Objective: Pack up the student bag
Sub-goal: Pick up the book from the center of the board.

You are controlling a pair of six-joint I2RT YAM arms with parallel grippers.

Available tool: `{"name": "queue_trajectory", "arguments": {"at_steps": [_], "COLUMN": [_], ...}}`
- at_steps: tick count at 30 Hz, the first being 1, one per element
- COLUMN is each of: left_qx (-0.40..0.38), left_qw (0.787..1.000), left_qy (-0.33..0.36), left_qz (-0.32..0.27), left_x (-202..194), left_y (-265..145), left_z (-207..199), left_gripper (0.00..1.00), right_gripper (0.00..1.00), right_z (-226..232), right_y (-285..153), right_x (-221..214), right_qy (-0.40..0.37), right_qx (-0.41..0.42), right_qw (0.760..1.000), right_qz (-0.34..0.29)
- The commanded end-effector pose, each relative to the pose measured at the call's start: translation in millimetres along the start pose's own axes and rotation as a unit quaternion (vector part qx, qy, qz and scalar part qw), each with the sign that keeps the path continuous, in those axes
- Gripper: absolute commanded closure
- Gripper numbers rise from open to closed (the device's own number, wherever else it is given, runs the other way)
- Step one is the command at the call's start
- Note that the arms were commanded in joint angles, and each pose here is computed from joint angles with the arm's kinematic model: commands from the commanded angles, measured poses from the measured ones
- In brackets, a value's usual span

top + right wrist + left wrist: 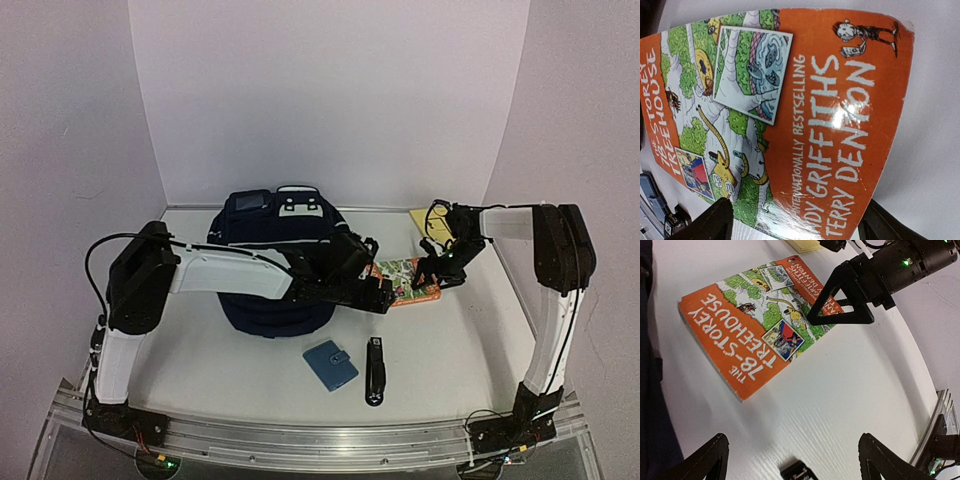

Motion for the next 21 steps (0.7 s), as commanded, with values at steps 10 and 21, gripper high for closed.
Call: {"name": "queue_trajectory", "arguments": {"at_steps": [10,21], "left_qx": [-0.009,0.012], "left_qw": [0.998,0.994], "left_qy": [-0.053,-0.102], "left_qz": [0.013,0.037], "left_x": [13.2,-0.9], "left_y": [31.2,53.6], "left_z": [28.6,61.9], "left_gripper": [0.12,0.16], "right_gripper": [0.35,0.21], "right_z": [18.8,6.0], "right_y": [-8.0,18.6], "right_x": [38.8,39.1], "right_qy": [0.001,0.028], "right_qx": [0.102,0.083], "right_qw": [0.994,0.996], "right_qz": [-0.048,-0.023]}}
Point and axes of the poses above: each gripper's point midway between its finger pads, its own y axis out along the fingers, its own z axis along the line the jaws close on, x = y × z, the point moved 10 cm from there along -y, back along the fingers, and after that the axes turned 4 degrees about y, right-handed, at the moved point
